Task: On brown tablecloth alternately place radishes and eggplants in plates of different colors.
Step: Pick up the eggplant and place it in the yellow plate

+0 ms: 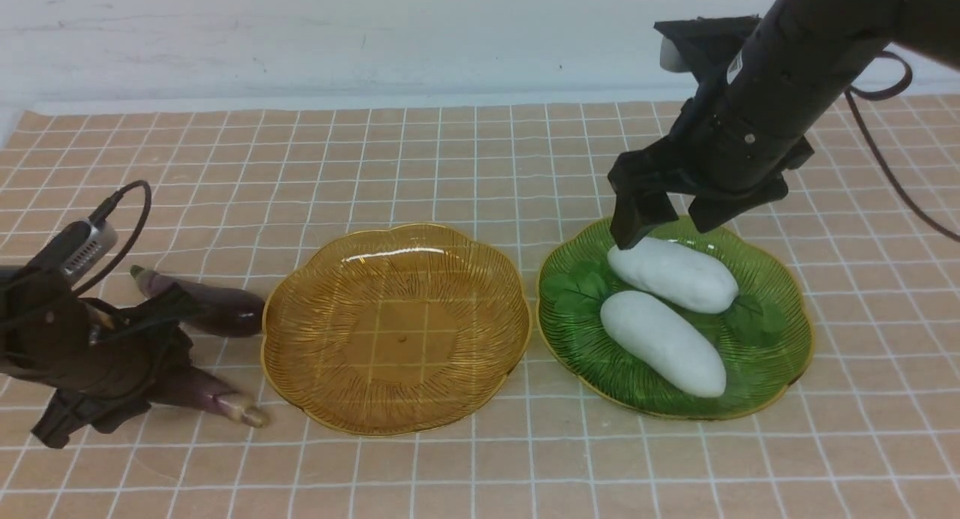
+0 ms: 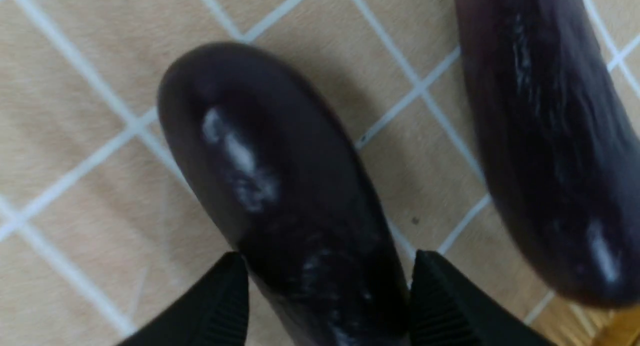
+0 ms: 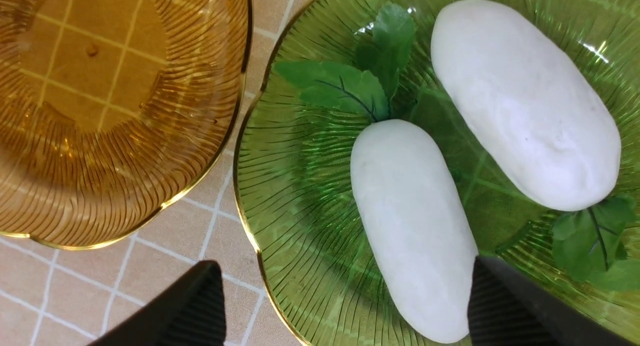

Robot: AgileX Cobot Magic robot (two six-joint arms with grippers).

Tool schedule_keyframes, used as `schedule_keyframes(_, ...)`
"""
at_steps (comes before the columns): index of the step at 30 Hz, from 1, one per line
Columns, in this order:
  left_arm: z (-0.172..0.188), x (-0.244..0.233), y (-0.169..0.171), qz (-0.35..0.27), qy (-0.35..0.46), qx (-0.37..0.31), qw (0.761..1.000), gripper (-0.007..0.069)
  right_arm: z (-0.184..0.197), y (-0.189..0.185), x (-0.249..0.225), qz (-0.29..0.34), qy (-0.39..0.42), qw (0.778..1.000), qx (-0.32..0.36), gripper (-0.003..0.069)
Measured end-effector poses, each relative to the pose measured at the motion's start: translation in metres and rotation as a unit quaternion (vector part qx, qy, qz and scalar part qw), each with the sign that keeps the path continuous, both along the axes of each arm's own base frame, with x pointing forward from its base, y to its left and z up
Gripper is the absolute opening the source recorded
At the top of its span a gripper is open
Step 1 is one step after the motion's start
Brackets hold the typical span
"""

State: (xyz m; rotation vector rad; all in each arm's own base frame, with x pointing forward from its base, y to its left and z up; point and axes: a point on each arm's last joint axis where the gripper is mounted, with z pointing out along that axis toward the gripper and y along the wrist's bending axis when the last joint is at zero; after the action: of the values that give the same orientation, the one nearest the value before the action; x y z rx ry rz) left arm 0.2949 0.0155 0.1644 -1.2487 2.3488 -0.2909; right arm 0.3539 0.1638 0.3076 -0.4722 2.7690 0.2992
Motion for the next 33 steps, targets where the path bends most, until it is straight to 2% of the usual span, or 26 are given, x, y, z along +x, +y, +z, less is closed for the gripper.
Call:
schedule_keyframes(5, -0.011, 0.006, 0.000, 0.015, 0.003, -0.013, 1.000, 0.0397, 0.000, 0.000, 0.000, 0.004, 0.000, 1.000, -0.002, 0.0590)
schedule_keyframes(11, -0.022, 0.011, 0.000, 0.004, 0.017, -0.008, 1.000, 0.0384, 0.000, 0.000, 0.000, 0.005, -0.001, 1.000, -0.003, 0.0590)
schedule_keyframes(15, -0.014, 0.008, -0.001, -0.056, 0.036, 0.022, 0.998, 0.0265, 0.000, 0.000, 0.000, 0.006, -0.001, 1.000, -0.004, 0.0590)
schedule_keyframes(17, 0.000, 0.003, -0.004, -0.094, 0.061, 0.032, 0.993, 0.0255, 0.000, -0.001, 0.000, 0.008, -0.003, 1.000, -0.007, 0.0589)
schedule_keyframes(19, 0.026, 0.004, -0.012, -0.147, 0.053, 0.047, 0.987, 0.0254, 0.000, -0.001, 0.000, 0.015, -0.004, 1.000, -0.009, 0.0573)
schedule_keyframes(22, 0.067, 0.017, -0.032, -0.225, 0.005, 0.063, 0.972, 0.0254, 0.001, -0.001, 0.000, 0.033, -0.010, 0.999, -0.013, 0.0477)
schedule_keyframes(24, 0.082, 0.025, -0.046, -0.265, -0.016, 0.066, 0.962, 0.0254, 0.004, -0.001, -0.002, 0.036, -0.014, 0.999, -0.013, 0.0421)
schedule_keyframes(25, 0.088, 0.029, -0.056, -0.289, -0.024, 0.066, 0.955, 0.0254, 0.006, -0.002, -0.003, 0.037, -0.018, 0.999, -0.012, 0.0367)
schedule_keyframes(28, 0.090, 0.040, -0.083, -0.346, -0.030, 0.067, 0.935, 0.0254, 0.026, -0.007, -0.014, 0.038, -0.041, 0.998, -0.004, 0.0211)
schedule_keyframes(29, 0.090, 0.044, -0.091, -0.363, -0.032, 0.069, 0.929, 0.0256, 0.035, -0.009, -0.020, 0.038, -0.052, 0.998, 0.001, 0.0129)
schedule_keyframes(31, 0.082, 0.053, -0.105, -0.385, -0.026, 0.068, 0.920, 0.0261, 0.055, -0.016, -0.036, 0.037, -0.077, 0.996, 0.010, 0.0052)
schedule_keyframes(33, 0.075, 0.064, -0.114, -0.391, -0.022, 0.061, 0.918, 0.0281, 0.068, -0.022, -0.050, 0.037, -0.092, 0.995, 0.016, 0.0010)
